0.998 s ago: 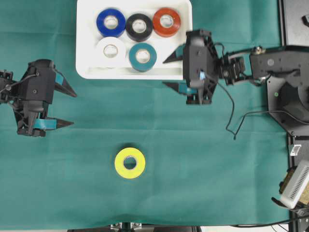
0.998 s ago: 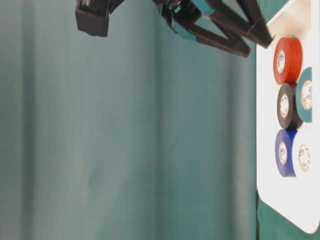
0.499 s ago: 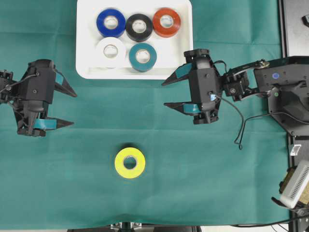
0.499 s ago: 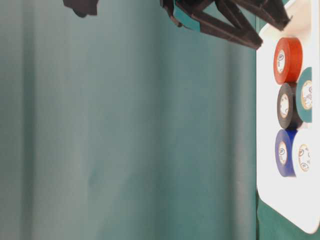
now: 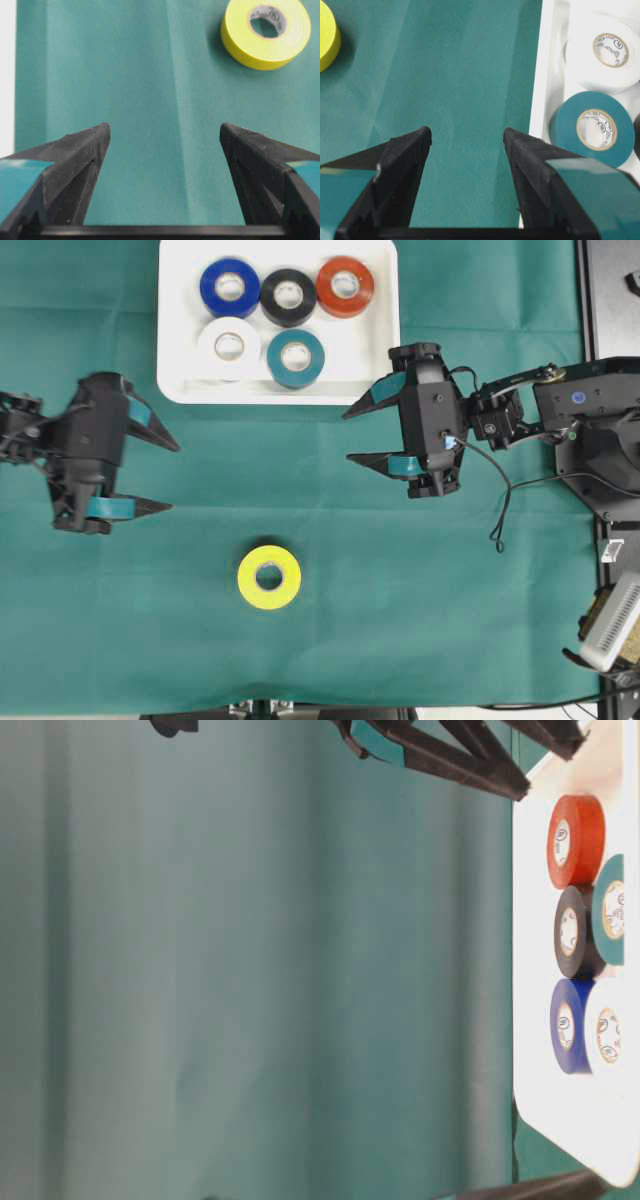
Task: Put the tape alternately from left to right into the white case.
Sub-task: 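Lift the right gripper out of the tray and withdraw right, then move the left gripper down to the yellow roll and grasp it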
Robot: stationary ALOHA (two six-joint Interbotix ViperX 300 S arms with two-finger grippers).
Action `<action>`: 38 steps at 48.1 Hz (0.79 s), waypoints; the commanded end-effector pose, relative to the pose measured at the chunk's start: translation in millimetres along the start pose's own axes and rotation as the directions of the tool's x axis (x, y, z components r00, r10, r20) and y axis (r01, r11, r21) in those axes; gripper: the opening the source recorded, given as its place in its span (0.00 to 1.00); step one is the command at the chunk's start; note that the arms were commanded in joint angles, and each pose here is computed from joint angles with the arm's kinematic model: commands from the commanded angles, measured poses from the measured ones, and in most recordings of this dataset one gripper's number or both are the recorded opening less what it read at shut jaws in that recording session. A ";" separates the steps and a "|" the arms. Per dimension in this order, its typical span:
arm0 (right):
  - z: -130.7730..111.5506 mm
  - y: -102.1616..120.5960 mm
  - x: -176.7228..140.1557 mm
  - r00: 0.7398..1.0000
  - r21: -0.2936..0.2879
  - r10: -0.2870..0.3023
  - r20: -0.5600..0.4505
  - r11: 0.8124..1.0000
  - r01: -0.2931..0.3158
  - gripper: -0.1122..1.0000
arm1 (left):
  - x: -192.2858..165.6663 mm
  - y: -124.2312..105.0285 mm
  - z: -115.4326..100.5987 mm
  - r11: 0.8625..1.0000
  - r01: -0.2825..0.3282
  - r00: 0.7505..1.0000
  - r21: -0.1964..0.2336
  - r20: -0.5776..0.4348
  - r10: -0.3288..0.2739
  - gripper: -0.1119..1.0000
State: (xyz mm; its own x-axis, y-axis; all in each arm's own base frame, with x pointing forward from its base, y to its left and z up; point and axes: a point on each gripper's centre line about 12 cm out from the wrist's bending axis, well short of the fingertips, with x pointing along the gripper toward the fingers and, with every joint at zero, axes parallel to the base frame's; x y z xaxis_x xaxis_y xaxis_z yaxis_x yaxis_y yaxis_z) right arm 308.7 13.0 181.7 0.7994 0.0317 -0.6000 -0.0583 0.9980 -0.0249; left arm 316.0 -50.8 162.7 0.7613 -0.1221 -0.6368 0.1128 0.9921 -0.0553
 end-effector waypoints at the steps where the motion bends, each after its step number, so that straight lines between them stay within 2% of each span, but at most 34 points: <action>1: 7.4 0.7 -4.0 1.000 -0.004 0.004 0.030 1.000 -0.004 0.68 | 12.2 -6.2 13.8 1.000 0.013 1.000 0.008 0.016 -0.013 0.52; 14: 5.2 0.5 -3.9 1.000 -0.005 0.002 0.023 1.000 -0.002 0.68 | 39.3 -19.8 35.3 0.999 0.037 0.999 0.023 0.024 -0.038 0.52; 18: 3.9 0.6 -3.9 1.000 -0.006 0.002 0.019 1.000 -0.002 0.68 | 45.5 -27.8 41.8 0.999 0.053 0.998 0.007 0.030 -0.053 0.52; 23: 2.6 0.6 -3.9 1.000 -0.006 0.003 0.016 1.000 -0.002 0.68 | 53.8 -33.7 47.1 0.996 0.065 0.997 -0.057 0.032 -0.063 0.52; 28: 0.7 0.6 -3.9 1.000 -0.006 0.003 0.012 1.000 -0.003 0.68 | 63.4 -37.2 50.8 0.986 0.072 0.997 -0.151 0.030 -0.068 0.52; 34: -1.9 0.7 -3.8 1.000 -0.006 0.003 0.006 1.000 -0.003 0.68 | 74.7 -42.4 55.2 0.962 0.080 0.997 -0.261 0.028 -0.075 0.52; 38: -4.1 1.2 -3.5 1.000 -0.006 0.004 0.000 1.000 -0.004 0.68 | 81.0 -45.3 59.0 0.937 0.084 0.996 -0.340 0.029 -0.079 0.52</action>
State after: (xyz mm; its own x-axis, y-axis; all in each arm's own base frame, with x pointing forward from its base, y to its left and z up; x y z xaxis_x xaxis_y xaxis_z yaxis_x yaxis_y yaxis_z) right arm 302.8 12.2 174.6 0.7864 0.0300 -0.6170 -0.0582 0.9980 -0.0258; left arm 400.7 -101.6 145.4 0.7437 -0.1882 -0.6415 -0.0418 0.9446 -0.3256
